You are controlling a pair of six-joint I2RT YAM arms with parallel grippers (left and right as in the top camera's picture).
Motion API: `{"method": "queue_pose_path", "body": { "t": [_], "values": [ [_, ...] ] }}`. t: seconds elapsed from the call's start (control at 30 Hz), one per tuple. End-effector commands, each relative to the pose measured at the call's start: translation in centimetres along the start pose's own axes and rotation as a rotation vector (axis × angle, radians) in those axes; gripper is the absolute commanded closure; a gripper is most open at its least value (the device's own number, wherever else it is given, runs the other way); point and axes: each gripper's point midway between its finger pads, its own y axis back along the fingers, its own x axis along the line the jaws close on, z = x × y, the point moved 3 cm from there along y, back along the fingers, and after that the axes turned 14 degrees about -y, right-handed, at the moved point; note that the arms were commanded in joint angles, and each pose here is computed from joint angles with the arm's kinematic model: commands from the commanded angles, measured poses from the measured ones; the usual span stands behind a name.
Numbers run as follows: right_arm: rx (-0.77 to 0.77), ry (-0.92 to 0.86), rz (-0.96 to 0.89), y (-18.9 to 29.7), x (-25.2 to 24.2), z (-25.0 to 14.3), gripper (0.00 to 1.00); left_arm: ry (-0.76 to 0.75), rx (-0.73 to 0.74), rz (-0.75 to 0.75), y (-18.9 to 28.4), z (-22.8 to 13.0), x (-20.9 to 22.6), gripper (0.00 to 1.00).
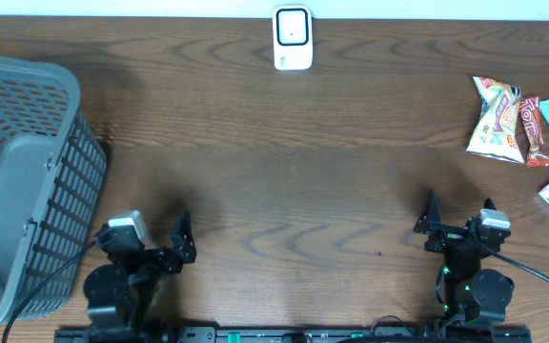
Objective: Scan the item barcode
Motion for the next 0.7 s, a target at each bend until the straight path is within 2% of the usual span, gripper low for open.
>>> {"method": "queue_pose_path", "body": {
  "t": [0.0,0.1,0.2,0.37,0.5,0.67],
  "values": [
    [0.003,-0.008,0.006,0.0,0.0,-0.1,0.01,-0.027,-0.086,0.048,-1.3,0.1,0.9,0.02],
    [0.003,-0.008,0.006,0.0,0.0,-0.1,0.01,-0.076,-0.26,0.049,-1.8,2.3,0.9,0.02],
    [0.003,-0.008,0.006,0.0,0.0,-0.1,0.01,-0.191,-0.334,0.062,-1.9,3.0,0.9,0.02],
    [0.003,-0.008,0.006,0.0,0.0,-0.1,0.01,-0.335,-0.268,0.092,-2.5,1.5,1.2,0.02],
    [0.003,-0.008,0.006,0.0,0.0,-0.1,0.01,-0.317,-0.183,0.156,-2.8,-0.1,2.4,0.02],
    [0.003,-0.008,0.006,0.0,0.0,-0.1,0.01,-0.314,-0.179,0.183,-2.8,-0.2,2.7,0.02]
  ]
}}
